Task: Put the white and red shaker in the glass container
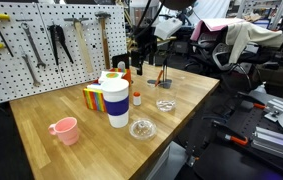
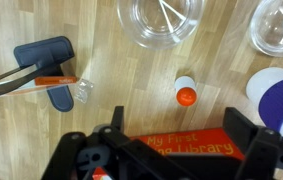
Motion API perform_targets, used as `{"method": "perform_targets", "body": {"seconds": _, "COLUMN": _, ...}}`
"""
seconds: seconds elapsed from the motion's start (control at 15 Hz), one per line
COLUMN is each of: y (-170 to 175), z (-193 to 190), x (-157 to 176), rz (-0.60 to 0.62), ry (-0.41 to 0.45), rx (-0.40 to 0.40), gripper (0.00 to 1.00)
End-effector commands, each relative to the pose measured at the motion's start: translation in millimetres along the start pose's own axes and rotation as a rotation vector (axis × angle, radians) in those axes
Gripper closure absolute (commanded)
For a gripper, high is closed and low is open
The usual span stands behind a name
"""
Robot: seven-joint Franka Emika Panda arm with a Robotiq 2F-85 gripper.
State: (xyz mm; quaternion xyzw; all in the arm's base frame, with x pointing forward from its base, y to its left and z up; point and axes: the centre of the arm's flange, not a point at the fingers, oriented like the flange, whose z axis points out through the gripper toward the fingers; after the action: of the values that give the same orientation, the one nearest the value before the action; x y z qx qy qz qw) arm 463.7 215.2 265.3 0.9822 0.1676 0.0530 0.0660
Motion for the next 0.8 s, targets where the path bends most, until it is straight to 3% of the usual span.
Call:
{"method": "perform_targets", "body": {"seconds": 0.0, "y": 0, "z": 33, "x": 19, "rz": 0.034, "ry": -0.024, "rx": 0.052, "gripper": 0.0}}
{"method": "perform_targets", "body": {"seconds": 0.73, "y": -14, "z": 96, "x": 43, "rz": 0.015, "ry": -0.114, "rx": 0.113, "gripper": 0.0}}
